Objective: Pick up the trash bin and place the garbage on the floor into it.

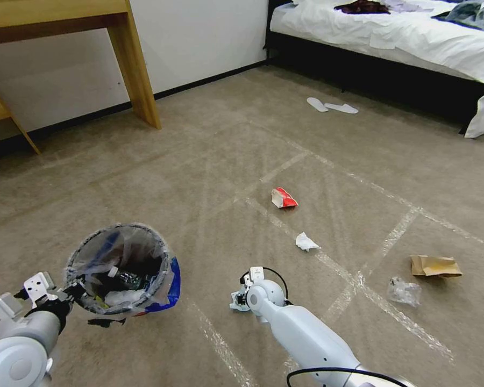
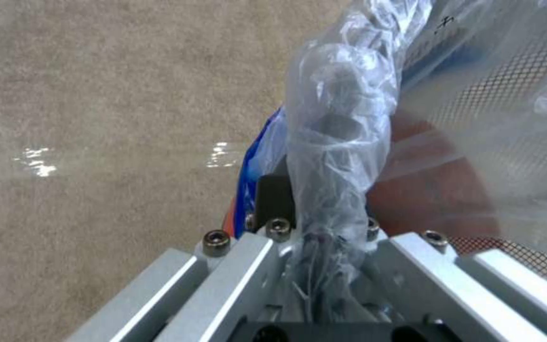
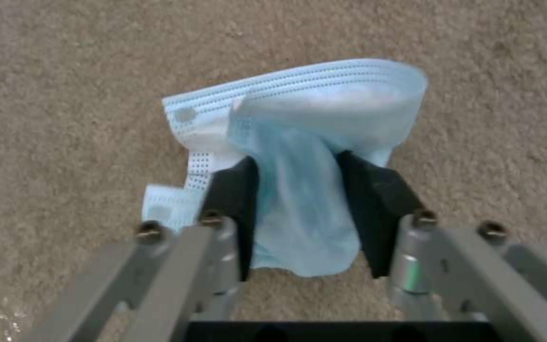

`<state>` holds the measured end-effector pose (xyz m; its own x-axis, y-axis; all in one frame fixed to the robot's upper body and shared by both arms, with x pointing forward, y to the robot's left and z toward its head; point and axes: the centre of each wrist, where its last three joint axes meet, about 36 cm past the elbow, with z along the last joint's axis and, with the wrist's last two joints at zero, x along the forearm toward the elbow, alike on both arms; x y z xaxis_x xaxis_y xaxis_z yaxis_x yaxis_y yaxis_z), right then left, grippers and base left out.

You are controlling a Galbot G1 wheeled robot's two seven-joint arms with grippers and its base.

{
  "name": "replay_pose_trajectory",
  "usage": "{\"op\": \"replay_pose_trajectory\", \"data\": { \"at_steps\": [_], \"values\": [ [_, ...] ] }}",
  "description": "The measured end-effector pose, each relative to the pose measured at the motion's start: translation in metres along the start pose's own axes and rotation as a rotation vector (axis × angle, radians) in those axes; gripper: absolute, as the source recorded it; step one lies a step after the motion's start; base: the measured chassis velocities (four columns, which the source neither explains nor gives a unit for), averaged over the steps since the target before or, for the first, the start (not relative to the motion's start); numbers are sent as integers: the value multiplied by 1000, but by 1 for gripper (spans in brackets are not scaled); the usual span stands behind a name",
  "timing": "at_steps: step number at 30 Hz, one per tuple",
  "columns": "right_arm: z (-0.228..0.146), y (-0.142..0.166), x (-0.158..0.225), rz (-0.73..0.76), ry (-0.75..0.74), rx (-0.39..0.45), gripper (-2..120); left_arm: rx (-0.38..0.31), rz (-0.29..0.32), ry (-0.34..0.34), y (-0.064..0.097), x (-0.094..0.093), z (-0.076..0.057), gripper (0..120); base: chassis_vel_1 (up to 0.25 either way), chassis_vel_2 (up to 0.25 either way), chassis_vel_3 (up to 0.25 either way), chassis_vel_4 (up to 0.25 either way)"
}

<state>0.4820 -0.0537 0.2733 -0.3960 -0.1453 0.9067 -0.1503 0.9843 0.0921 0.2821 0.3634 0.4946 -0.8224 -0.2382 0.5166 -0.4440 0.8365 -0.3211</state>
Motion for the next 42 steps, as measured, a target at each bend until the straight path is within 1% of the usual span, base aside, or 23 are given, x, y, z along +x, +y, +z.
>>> {"op": "replay_pose_trajectory", "data": {
  "at_steps": [1,2,3,5,6,8,9,10,15,23,26,28,29,31,32,33,34,35,36,38,40,41,42],
  "values": [
    [0,0,0,0,0,0,33,0,0,0,0,0,0,1,0,0,0,0],
    [1,0,0,0,1,-1,28,1,0,0,0,0,0,1,0,0,0,0],
    [1,0,0,0,1,-1,28,1,0,0,0,0,0,1,0,0,0,0],
    [4,-1,0,-1,4,-1,14,4,0,3,-1,0,2,1,0,0,0,0],
    [4,-1,0,-1,4,-1,14,4,0,3,-1,0,2,1,0,0,0,0],
    [7,-1,-1,-4,6,-1,5,7,1,5,-2,0,4,1,0,0,0,0],
    [7,-1,-1,-4,6,-1,5,7,1,5,-2,0,4,1,0,0,0,0],
    [8,-2,0,-5,5,-2,0,7,0,6,-2,0,4,1,0,0,0,0],
    [8,-6,5,-9,-11,-5,0,8,-2,8,-2,-1,5,1,0,0,0,0],
    [-3,-15,27,-31,-67,-25,0,8,-1,10,-2,-2,5,1,0,0,0,0],
    [-7,-25,43,-42,-113,-41,0,3,2,12,-2,-2,4,1,0,0,0,0],
    [-14,-35,62,-67,-171,-63,0,1,10,13,-3,-1,3,1,0,0,0,0],
    [-14,-35,62,-67,-171,-63,0,1,10,13,-3,-1,3,1,0,0,0,0],
    [-26,-55,100,-132,-327,-112,0,-2,24,18,-6,-1,2,1,0,0,0,0],
    [-26,-55,100,-132,-327,-112,0,-2,24,18,-6,-1,2,1,0,0,0,0],
    [-31,-61,114,-158,-403,-127,0,-1,32,21,-8,-1,2,1,0,0,0,0],
    [-35,-70,133,-196,-525,-138,0,2,43,29,-10,-1,1,1,0,0,0,0],
    [-35,-76,144,-238,-619,-131,0,2,55,37,-12,0,1,1,0,0,0,0],
    [-35,-76,144,-238,-619,-131,0,2,55,37,-12,0,1,1,0,0,0,0],
    [-39,-91,174,-313,-813,-94,0,-7,76,49,-15,0,0,1,0,0,0,0],
    [-39,-91,174,-313,-813,-94,0,-7,76,49,-15,0,0,1,0,0,0,0],
    [-40,-96,187,-351,-877,-71,0,-7,92,57,-16,0,-2,1,0,0,0,0],
    [-42,-98,206,-434,-989,-37,0,-8,120,70,-19,-1,-5,1,0,0,0,0]
  ]
}}
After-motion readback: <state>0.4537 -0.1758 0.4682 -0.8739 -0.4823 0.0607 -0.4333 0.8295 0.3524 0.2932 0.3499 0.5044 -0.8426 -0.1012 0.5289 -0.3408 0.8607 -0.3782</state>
